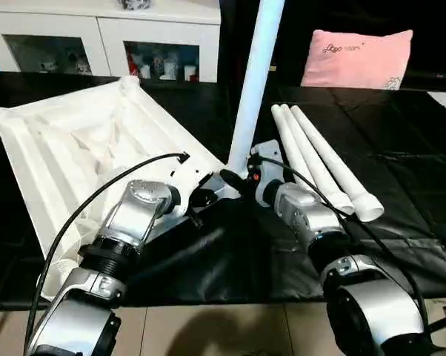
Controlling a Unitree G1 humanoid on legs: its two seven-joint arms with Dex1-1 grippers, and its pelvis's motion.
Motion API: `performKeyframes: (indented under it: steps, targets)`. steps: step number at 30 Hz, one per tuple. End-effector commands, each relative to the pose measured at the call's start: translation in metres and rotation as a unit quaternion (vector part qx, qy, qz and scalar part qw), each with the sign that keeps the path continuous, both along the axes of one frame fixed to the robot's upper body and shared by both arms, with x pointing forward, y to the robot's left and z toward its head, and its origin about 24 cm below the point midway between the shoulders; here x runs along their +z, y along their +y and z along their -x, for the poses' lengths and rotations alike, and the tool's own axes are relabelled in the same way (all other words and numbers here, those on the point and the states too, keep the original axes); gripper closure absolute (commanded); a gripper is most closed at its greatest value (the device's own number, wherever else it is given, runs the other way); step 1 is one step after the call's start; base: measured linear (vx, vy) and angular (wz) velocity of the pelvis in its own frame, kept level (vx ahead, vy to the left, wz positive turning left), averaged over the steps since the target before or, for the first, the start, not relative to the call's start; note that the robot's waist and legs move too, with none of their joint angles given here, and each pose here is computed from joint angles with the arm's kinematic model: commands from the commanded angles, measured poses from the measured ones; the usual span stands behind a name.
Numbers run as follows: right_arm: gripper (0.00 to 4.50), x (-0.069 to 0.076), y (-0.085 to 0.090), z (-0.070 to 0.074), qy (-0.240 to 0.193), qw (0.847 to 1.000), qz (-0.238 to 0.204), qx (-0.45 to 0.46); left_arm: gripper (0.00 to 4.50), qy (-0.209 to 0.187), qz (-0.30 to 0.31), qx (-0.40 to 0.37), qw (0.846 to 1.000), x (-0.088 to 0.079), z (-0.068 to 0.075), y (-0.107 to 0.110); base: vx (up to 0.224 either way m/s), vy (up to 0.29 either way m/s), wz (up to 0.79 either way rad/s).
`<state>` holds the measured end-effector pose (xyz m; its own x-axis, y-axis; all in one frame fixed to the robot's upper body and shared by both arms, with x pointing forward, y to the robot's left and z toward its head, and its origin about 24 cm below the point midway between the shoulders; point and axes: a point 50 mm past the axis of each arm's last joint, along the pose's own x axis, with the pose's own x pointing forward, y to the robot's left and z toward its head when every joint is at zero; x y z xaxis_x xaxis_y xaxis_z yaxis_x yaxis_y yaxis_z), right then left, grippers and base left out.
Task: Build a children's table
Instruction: Rotate leg to tighten
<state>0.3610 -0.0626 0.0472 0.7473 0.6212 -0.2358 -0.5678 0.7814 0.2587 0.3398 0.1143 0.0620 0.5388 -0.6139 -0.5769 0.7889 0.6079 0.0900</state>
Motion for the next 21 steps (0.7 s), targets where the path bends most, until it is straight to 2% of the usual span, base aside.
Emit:
performKeyframes:
  steps: [1,3,5,8,10,20,21]
  targets:
    - [0.86,-0.016,0.036,0.019,0.053,0.996,-0.022,0.074,4.5,-0.005,-0.002,-0.034,0.999,0.0,0.003,-0.019,0.0,0.0,0.0]
    - [0.64,-0.016,0.028,0.017,0.046,0.997,-0.022,0.065,4.5,-0.003,-0.007,-0.029,1.0,-0.003,0.003,-0.014,0.0,0.0,0.0]
    - [0.53,-0.012,0.022,0.017,0.044,0.995,-0.053,0.068,4.5,-0.003,-0.009,-0.025,1.0,-0.004,0.003,-0.01,0.0,0.0,0.0]
    - [0.19,-0.011,0.015,0.017,0.033,0.996,-0.053,0.069,4.5,-0.004,-0.013,-0.028,1.0,-0.005,0.003,-0.007,0.0,0.0,0.0]
    - [0.04,-0.01,0.0,0.019,0.011,0.996,-0.047,0.074,4.5,-0.004,-0.021,-0.036,0.999,-0.007,0.004,-0.002,0.0,0.0,0.0]
    - [0.04,-0.007,-0.046,0.027,-0.007,0.995,-0.022,0.095,4.5,-0.005,-0.04,-0.085,0.996,-0.011,0.01,0.017,0.0,0.0,0.0]
    - [0.04,0.001,-0.054,0.031,-0.037,0.992,-0.018,0.122,4.5,-0.005,-0.046,-0.112,0.993,-0.012,0.013,0.022,0.0,0.0,0.0]
